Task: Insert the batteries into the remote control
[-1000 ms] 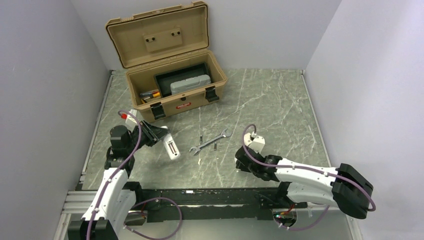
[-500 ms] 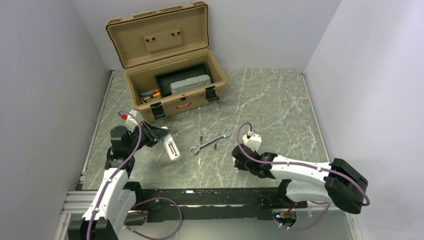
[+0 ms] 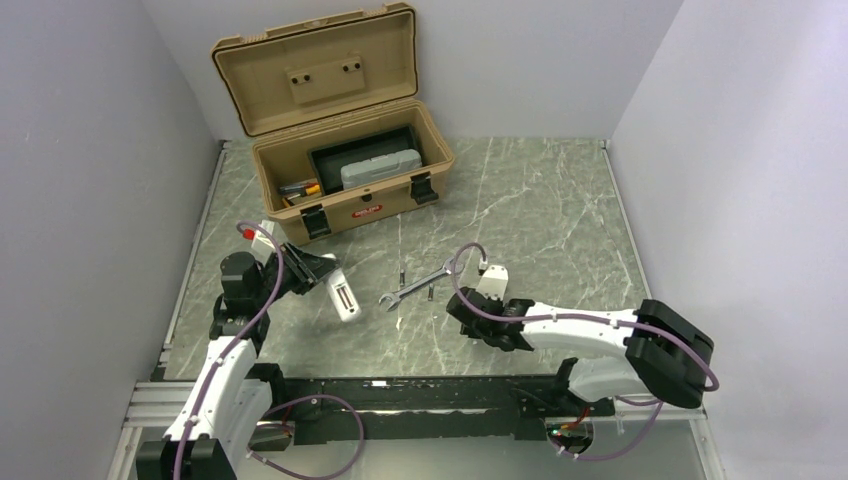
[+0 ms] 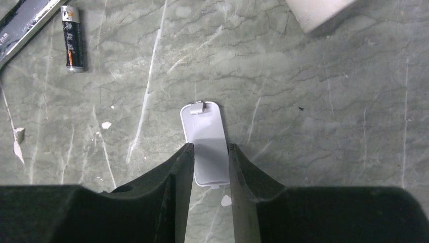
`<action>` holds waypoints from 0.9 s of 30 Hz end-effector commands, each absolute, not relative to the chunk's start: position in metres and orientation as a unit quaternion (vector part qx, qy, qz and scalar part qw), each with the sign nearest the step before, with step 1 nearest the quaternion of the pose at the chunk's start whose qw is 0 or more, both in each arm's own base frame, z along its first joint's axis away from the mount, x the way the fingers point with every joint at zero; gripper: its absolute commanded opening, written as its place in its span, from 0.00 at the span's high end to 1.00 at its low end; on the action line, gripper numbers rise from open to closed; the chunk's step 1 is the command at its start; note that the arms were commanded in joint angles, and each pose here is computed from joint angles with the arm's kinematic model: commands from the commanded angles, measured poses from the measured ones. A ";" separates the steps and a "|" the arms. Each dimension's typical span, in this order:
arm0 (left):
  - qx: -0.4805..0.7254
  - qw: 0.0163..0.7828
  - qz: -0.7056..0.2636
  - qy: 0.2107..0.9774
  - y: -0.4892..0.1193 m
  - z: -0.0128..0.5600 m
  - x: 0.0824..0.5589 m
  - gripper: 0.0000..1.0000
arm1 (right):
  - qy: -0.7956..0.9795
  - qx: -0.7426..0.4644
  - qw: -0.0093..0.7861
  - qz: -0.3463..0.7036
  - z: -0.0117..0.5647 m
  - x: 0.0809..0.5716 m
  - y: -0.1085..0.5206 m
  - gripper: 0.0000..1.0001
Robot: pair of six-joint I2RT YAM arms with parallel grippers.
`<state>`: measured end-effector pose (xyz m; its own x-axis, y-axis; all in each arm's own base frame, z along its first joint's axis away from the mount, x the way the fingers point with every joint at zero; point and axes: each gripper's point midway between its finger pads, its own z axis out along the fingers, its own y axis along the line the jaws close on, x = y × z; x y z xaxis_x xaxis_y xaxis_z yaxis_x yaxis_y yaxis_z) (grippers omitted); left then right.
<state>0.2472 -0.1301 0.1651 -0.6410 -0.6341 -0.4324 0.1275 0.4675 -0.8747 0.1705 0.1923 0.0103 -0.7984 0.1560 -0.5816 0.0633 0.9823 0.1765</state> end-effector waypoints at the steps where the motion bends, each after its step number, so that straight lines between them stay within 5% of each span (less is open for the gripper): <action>1: -0.147 0.408 -0.498 0.751 -0.131 0.177 0.248 1.00 | 0.974 0.019 0.226 0.005 -0.028 0.130 0.169 0.65; 14: -0.149 0.405 -0.501 0.751 -0.131 0.175 0.247 1.00 | 0.974 0.003 0.228 -0.016 -0.031 0.128 0.172 0.62; 19: -0.147 0.406 -0.500 0.750 -0.131 0.177 0.248 1.00 | 0.966 0.021 0.254 0.040 -0.018 0.132 0.180 0.44; 27: -0.149 0.406 -0.503 0.748 -0.131 0.178 0.248 1.00 | 0.963 0.058 0.259 0.041 -0.018 0.131 0.164 0.59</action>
<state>0.2469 -0.1289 0.1644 -0.6413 -0.6355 -0.4299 0.1273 0.4644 -0.8764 0.1650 0.1962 0.0150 -0.7662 0.1677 -0.6203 0.0498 0.9779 0.2030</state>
